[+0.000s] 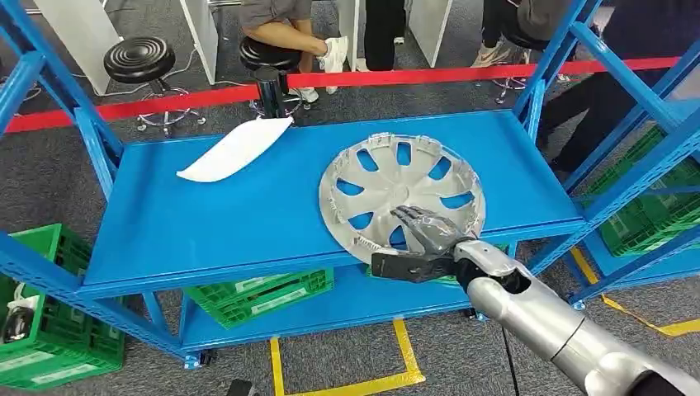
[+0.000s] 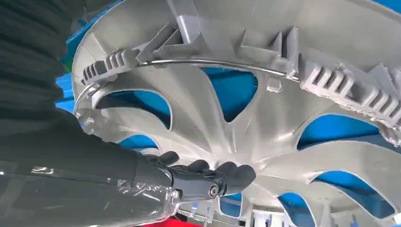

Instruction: Take the parts from the cabinet and place them on the table.

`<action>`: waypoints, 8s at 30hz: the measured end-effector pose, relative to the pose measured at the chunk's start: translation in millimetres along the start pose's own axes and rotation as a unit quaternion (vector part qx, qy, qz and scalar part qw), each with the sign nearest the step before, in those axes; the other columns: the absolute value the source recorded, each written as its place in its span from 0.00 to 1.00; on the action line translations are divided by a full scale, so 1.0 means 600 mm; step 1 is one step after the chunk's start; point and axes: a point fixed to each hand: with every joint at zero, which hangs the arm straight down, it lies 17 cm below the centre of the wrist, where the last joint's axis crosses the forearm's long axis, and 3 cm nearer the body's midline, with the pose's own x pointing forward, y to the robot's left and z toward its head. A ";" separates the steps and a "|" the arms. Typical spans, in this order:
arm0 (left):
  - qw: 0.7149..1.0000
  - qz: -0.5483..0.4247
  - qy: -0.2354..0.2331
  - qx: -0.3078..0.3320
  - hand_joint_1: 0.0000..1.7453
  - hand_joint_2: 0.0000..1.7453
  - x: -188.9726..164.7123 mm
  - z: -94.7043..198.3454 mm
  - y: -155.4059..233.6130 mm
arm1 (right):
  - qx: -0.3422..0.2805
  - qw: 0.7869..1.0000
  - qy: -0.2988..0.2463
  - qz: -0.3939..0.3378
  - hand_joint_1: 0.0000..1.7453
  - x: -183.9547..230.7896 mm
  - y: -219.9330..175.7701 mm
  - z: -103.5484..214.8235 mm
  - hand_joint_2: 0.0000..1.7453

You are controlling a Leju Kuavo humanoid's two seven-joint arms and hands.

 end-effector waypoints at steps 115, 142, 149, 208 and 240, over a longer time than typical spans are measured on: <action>0.999 0.026 0.009 0.028 0.00 0.00 -0.006 -0.002 0.018 | -0.589 0.735 -0.207 -0.263 1.00 0.084 -0.425 0.398 1.00; 0.999 0.038 0.011 0.032 0.00 0.00 -0.005 -0.002 0.020 | -0.604 0.645 -0.322 -0.340 1.00 0.142 -0.459 0.508 1.00; 0.998 0.043 0.005 0.046 0.00 0.00 -0.003 -0.003 0.033 | -0.429 0.581 -0.474 -0.504 1.00 0.219 -0.442 0.497 1.00; 0.991 0.061 -0.008 0.116 0.00 0.00 -0.016 0.007 0.161 | -0.193 0.516 -0.526 -0.648 1.00 0.328 -0.276 0.423 1.00; 0.994 0.054 -0.021 0.094 0.00 0.00 0.000 0.002 0.121 | -0.202 0.520 -0.516 -0.650 1.00 0.318 -0.282 0.415 1.00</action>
